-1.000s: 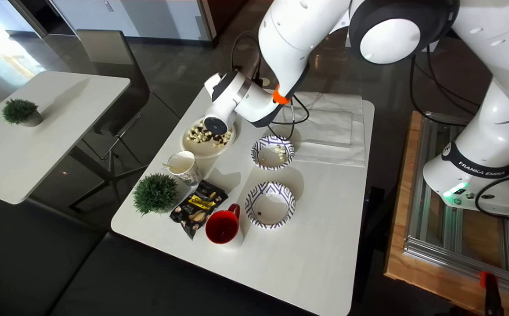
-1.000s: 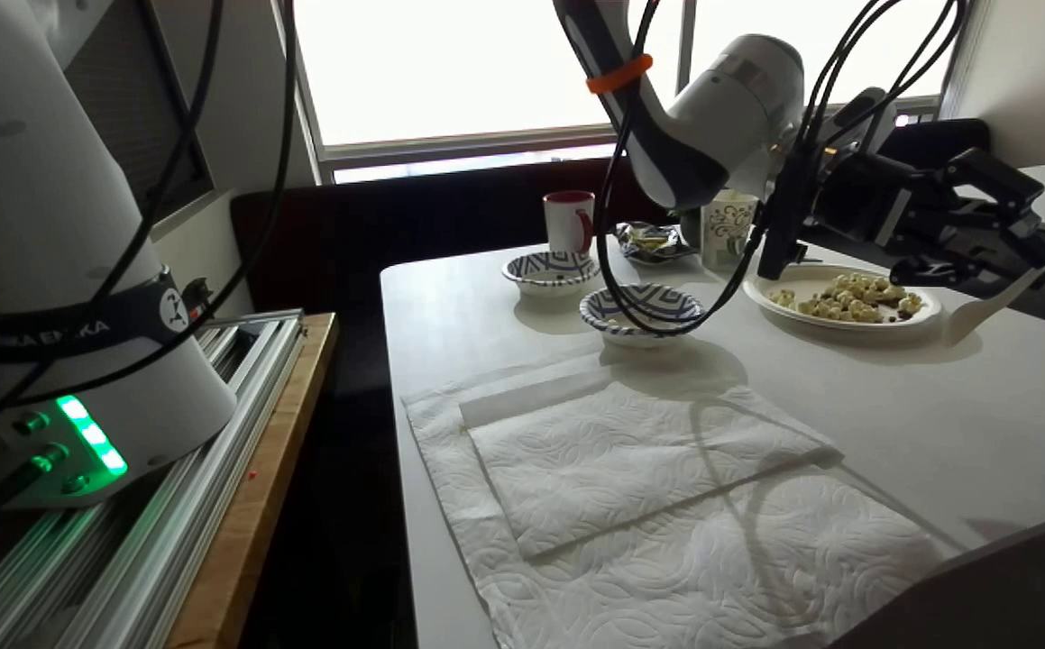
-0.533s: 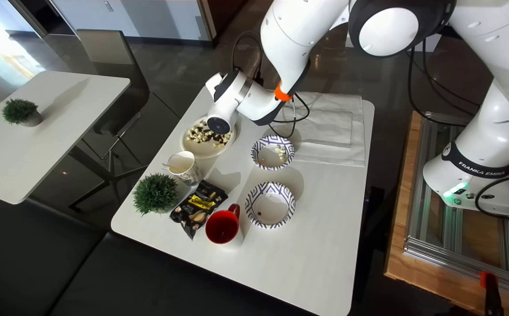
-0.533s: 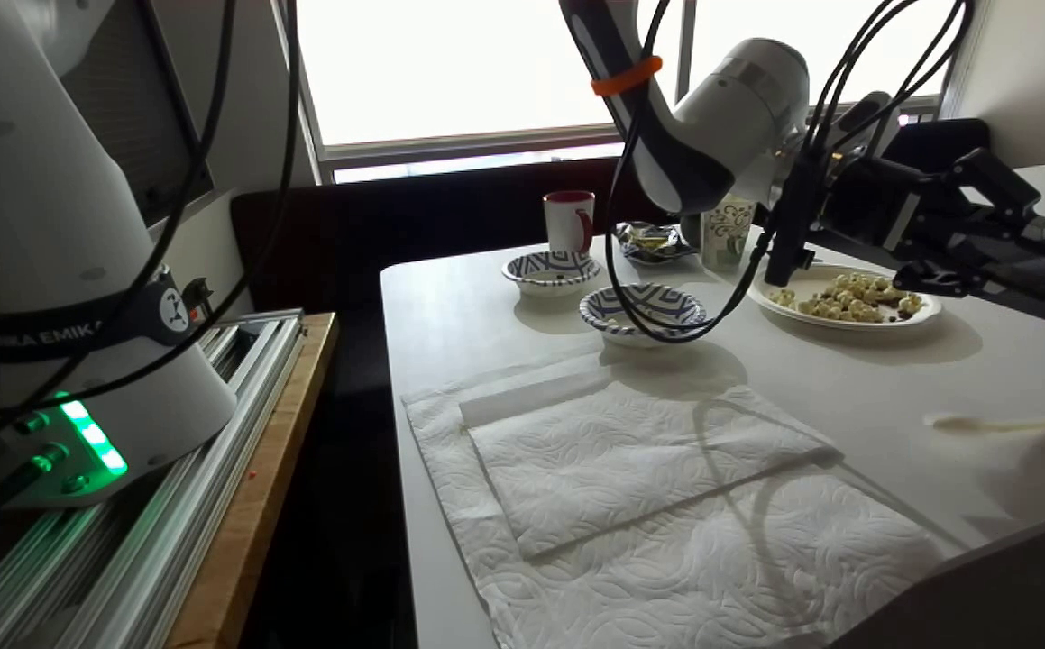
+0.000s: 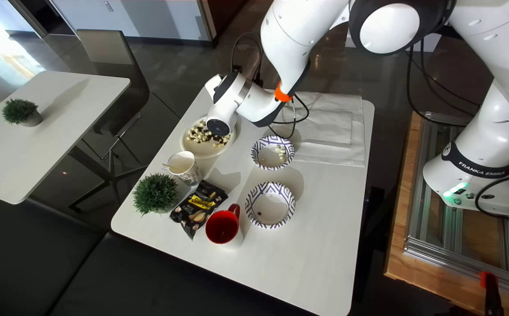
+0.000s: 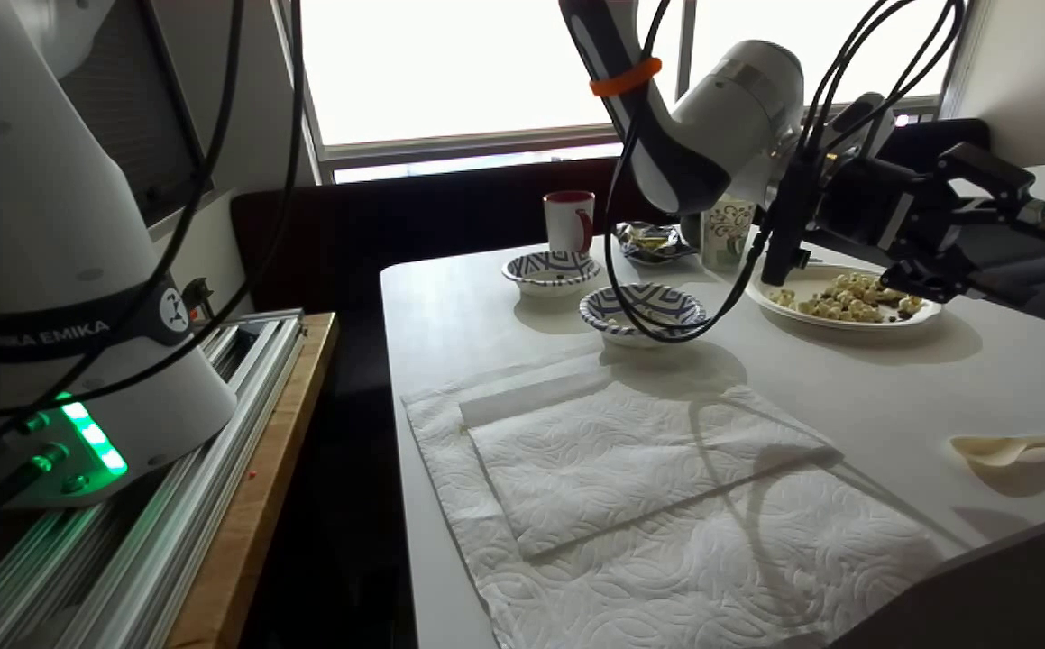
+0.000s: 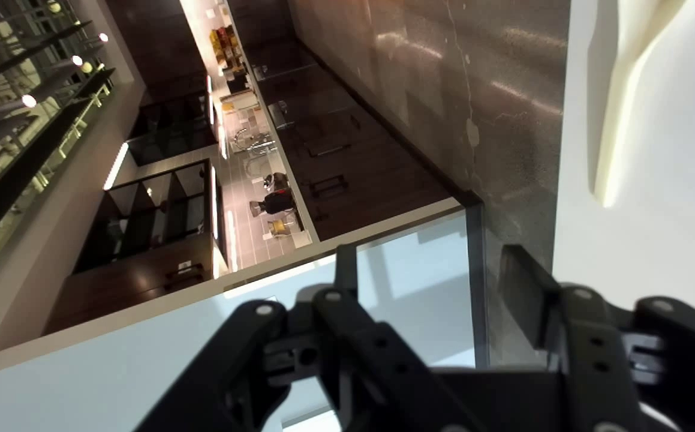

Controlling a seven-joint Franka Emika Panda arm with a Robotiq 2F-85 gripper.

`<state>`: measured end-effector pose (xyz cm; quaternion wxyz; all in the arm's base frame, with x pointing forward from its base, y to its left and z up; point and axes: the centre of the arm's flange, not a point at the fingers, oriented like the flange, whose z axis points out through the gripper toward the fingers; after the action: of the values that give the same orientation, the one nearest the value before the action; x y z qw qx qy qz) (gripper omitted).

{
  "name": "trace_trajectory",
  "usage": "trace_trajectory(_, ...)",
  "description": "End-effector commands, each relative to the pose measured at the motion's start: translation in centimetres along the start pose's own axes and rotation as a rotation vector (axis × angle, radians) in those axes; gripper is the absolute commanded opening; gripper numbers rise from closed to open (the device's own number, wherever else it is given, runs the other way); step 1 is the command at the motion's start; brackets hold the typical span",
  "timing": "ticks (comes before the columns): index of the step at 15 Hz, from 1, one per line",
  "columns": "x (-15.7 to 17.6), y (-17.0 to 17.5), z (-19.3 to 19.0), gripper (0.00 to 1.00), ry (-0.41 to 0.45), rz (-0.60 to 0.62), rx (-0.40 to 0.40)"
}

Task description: Place the white spoon upright.

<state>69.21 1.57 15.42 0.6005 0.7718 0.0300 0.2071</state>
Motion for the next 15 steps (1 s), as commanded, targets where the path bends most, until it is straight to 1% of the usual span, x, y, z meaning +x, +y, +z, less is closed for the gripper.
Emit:
trace_trajectory(1,0.2,3.8,-1.1,0.94,0.015,0.017,0.007)
trace_trajectory(2,0.6,5.7,-1.5,0.99,0.001,0.011,0.015)
trace_trajectory(4,1.3,9.4,-2.2,1.0,-0.02,-0.014,0.041)
trace_trajectory(5,1.7,11.7,-2.4,1.0,-0.046,-0.067,0.099)
trace_trajectory(6,1.9,13.8,-2.5,1.0,-0.057,-0.101,0.131)
trace_trajectory(7,2.1,16.2,-2.2,1.0,-0.051,-0.116,0.172)
trace_trajectory(9,2.7,20.1,-0.8,1.0,-0.048,-0.138,0.255)
trace_trajectory(10,2.7,22.0,0.4,1.0,-0.057,-0.151,0.296)
trace_trajectory(12,2.0,25.2,3.4,1.0,-0.034,-0.133,0.396)
trace_trajectory(13,1.6,26.6,4.7,1.0,-0.022,-0.118,0.445)
trace_trajectory(15,0.4,27.7,6.2,1.0,-0.001,-0.063,0.54)
